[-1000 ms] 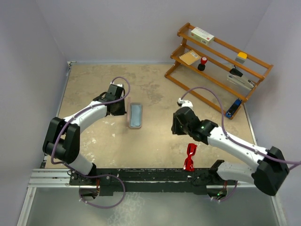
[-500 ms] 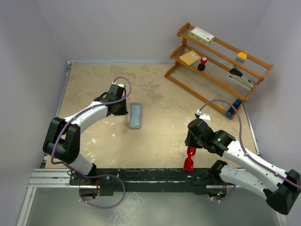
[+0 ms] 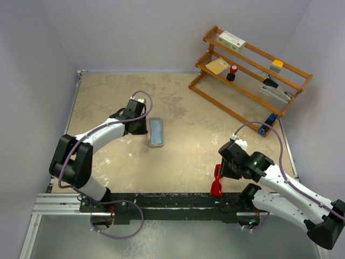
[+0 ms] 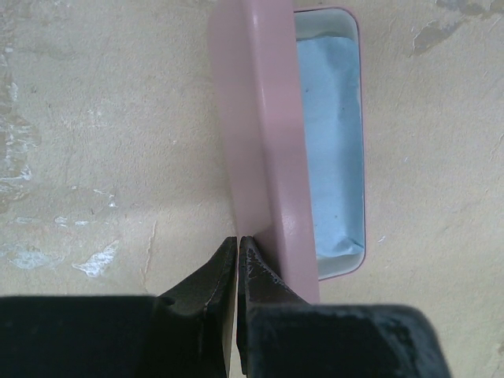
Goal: Organize the sunglasses
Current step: Pick up the sunglasses from the center of the board.
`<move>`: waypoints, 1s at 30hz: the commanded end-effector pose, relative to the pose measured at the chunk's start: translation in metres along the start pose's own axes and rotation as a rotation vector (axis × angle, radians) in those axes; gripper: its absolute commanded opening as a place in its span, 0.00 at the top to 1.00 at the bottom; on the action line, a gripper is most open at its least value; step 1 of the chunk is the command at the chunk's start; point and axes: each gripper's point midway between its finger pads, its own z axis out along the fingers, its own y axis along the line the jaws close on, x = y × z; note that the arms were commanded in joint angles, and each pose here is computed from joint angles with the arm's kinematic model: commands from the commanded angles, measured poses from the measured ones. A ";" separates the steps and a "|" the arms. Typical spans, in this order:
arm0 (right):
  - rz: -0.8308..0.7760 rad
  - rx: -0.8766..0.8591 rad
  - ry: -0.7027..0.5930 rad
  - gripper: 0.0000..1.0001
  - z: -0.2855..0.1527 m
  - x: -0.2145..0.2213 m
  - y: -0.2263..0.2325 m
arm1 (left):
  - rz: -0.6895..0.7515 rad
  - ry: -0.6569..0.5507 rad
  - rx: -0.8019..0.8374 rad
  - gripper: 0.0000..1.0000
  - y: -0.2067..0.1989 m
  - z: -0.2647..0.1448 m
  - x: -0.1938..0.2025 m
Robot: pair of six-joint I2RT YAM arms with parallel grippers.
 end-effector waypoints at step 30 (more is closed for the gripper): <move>-0.034 0.008 0.153 0.64 0.047 0.040 0.011 | -0.004 -0.094 0.007 1.00 -0.004 -0.010 -0.021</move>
